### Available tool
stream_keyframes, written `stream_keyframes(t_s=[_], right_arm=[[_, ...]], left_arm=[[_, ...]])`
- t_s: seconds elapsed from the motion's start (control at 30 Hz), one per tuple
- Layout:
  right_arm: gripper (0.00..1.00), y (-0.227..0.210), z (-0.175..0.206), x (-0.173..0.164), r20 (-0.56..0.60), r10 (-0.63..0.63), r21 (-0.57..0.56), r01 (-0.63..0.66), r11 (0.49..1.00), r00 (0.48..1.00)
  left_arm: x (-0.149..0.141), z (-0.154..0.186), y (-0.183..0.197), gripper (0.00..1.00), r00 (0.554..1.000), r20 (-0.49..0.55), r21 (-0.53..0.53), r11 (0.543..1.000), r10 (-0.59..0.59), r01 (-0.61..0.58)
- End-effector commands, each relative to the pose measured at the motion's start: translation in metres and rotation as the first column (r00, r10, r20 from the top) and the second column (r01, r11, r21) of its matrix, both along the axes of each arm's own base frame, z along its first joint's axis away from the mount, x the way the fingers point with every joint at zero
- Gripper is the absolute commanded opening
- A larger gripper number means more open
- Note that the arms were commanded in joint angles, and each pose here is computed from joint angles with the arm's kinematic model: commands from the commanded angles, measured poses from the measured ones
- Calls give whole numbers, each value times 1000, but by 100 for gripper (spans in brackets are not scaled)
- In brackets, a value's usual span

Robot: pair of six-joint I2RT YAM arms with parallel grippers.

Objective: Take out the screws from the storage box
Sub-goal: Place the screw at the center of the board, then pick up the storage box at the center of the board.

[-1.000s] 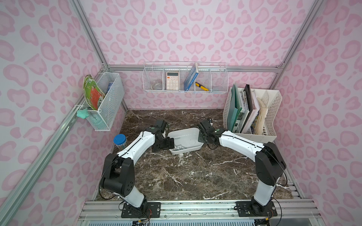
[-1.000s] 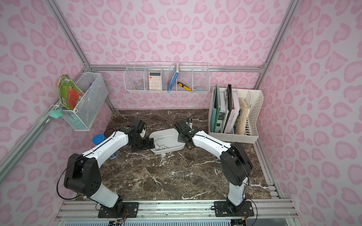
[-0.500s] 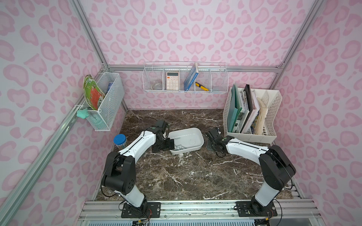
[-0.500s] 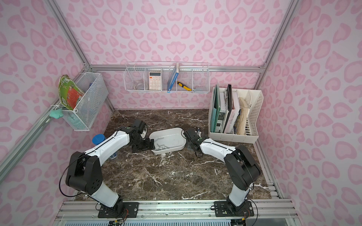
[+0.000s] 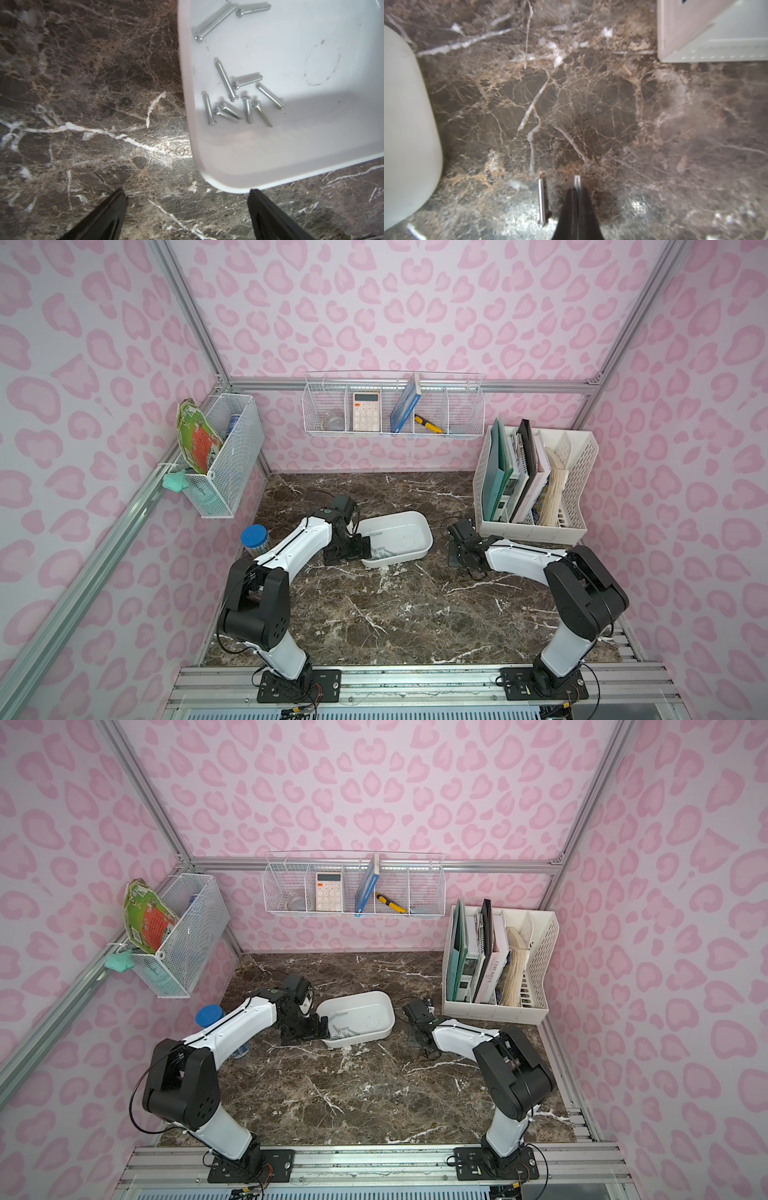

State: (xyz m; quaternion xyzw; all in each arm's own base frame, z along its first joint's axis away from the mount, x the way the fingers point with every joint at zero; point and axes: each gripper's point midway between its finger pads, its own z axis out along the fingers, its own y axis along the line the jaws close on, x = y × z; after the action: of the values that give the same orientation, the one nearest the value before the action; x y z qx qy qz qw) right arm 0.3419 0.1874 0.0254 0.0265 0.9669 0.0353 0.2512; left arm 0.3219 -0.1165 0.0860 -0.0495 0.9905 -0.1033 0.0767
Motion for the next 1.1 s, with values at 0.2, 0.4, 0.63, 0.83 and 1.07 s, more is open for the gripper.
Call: stream_keyframes(t_s=[0.2,0.4,0.63,0.83,1.07], right_arm=[[8,8,-3,1,5,27,31,-27,999,1000],[19,11,6,0,28,31,59,-33,998,999],[24,11,33,4,87,31,84,-38,996,996],[24,12,62,5,156,30,126,-51,991,987],[21,-3,83,-1,227,-5,126,-24,992,974]], left_arm=[[1,-1,3,89,1000,10,26,1000,-6,6],[2,-3,-1,80,1000,18,3,1000,8,-8],[15,1,-1,66,995,36,-2,995,98,-98],[28,4,0,56,977,54,-18,979,205,-204],[31,-16,-3,52,967,-17,-8,967,256,-256]])
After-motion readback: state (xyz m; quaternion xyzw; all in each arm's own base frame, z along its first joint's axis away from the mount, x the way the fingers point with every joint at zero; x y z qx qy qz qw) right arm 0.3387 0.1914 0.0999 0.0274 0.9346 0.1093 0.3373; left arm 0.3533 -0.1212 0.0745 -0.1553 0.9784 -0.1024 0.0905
